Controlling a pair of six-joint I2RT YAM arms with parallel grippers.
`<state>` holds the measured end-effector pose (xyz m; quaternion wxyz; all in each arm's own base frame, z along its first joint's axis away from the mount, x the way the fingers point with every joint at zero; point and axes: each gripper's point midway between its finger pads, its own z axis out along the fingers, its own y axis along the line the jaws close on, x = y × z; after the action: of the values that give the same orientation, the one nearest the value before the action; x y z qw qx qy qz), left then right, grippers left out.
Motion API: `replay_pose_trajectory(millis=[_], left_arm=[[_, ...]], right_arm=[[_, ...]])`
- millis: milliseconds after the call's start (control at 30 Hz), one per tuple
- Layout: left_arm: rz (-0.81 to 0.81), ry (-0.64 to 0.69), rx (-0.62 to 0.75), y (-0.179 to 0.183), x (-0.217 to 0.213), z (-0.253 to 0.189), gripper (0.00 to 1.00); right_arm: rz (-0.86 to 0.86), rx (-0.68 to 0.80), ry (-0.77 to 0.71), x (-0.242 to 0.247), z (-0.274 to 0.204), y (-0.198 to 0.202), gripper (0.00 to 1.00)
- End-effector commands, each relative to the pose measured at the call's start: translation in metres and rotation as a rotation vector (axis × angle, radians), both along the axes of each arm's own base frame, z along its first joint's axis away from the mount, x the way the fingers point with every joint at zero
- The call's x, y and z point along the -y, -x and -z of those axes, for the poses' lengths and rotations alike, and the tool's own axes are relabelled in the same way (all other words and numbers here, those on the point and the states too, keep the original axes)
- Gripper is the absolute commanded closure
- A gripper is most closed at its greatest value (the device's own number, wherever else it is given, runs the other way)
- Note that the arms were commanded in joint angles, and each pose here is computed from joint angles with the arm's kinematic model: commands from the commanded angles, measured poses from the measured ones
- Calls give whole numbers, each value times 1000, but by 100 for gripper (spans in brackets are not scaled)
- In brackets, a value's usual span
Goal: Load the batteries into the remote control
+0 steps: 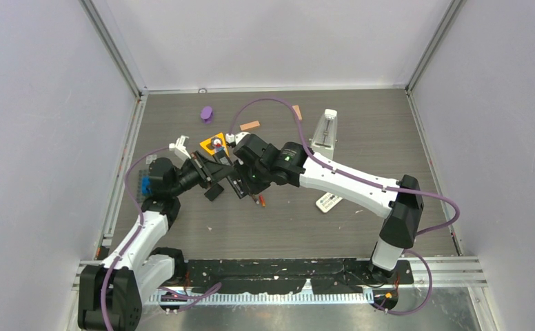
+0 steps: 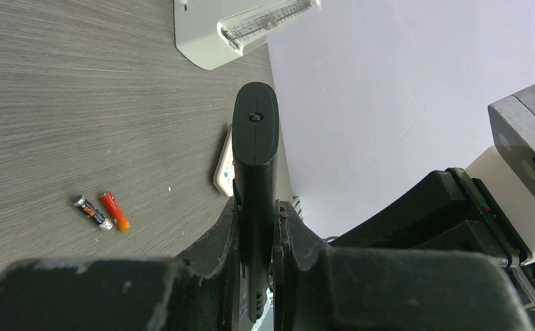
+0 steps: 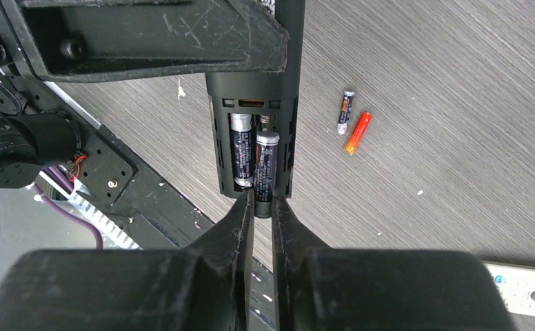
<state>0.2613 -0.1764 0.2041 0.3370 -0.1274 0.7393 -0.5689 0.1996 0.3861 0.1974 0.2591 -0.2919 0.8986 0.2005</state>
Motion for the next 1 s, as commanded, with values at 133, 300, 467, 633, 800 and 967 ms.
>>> replay_pose_trajectory(millis=[133, 300, 467, 633, 800, 967], left_arm=[[48, 11, 59, -1, 5, -22, 100], [70, 47, 43, -1, 9, -24, 100], [69, 53, 41, 0, 9, -22, 100], [70, 58, 33, 0, 9, -21, 100], [81, 63, 25, 0, 10, -21, 100], [100, 70, 3, -1, 12, -15, 100]], right_arm=[[-29, 26, -17, -9, -11, -1, 83], [-27, 28, 4, -10, -8, -4, 80], [-23, 31, 5, -10, -9, -6, 78], [-13, 35, 0, -9, -13, -6, 67], [6, 45, -49, -11, -30, -7, 56], [26, 48, -86, -10, -39, -9, 42]])
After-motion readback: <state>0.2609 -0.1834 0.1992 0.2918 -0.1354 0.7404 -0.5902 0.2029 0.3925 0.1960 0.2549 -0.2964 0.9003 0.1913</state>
